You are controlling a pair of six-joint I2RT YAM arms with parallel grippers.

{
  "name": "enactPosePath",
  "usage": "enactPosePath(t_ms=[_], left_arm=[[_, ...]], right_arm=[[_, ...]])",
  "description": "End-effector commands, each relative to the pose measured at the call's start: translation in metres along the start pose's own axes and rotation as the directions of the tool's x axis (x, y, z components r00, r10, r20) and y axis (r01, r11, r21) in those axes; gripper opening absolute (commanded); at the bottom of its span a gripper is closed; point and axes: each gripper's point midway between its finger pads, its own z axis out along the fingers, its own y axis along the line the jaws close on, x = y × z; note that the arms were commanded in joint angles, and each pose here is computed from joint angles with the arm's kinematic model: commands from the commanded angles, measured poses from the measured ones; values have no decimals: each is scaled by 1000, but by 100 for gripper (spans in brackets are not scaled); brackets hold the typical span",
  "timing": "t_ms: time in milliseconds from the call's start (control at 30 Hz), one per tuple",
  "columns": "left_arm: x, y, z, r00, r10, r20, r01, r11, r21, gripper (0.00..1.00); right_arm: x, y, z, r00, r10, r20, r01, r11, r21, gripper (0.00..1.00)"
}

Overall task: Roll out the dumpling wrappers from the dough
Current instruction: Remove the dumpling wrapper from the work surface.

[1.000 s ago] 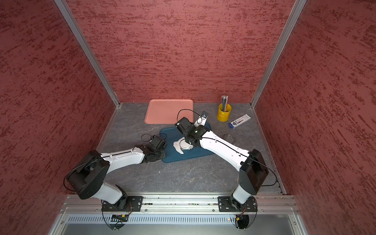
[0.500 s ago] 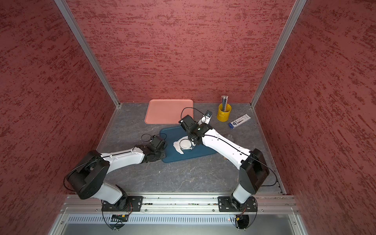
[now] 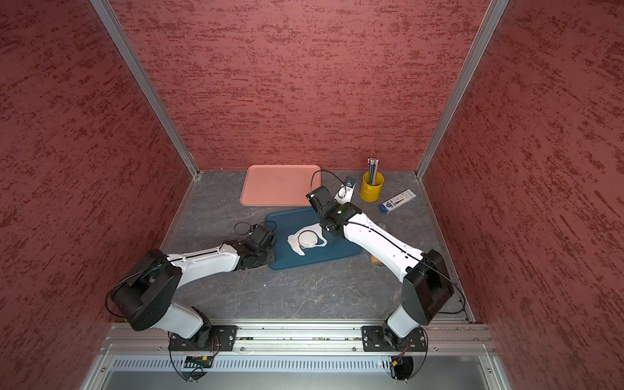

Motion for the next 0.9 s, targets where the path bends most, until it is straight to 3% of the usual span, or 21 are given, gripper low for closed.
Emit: enactPosePath(t_ms=[0, 67, 167, 300, 467, 867], left_arm=[[-10, 4, -2, 999, 2, 40, -1, 1000, -16, 0], [-10, 4, -2, 999, 6, 41, -5, 1000, -16, 0], [-11, 3, -3, 999, 5, 46, -4, 1000, -10, 0], [-11, 3, -2, 999, 7, 46, -6, 1000, -12, 0], [-11, 2, -3, 999, 9, 46, -8, 1000, -12, 0], [-11, 2, -1, 999, 9, 42, -8, 1000, -12, 0]], right_arm=[[-29, 23, -24, 993, -65, 101, 78, 988, -135, 0], [-26, 58, -41, 991, -87, 104, 116, 945, -306, 0], [-16, 77, -51, 997, -67, 47, 80, 902, -424, 0], [7, 67, -34, 998, -45, -54, 26, 945, -325, 0], [20, 48, -21, 999, -14, -44, 3, 969, -248, 0], [27, 56, -15, 999, -21, -28, 12, 960, -281, 0]])
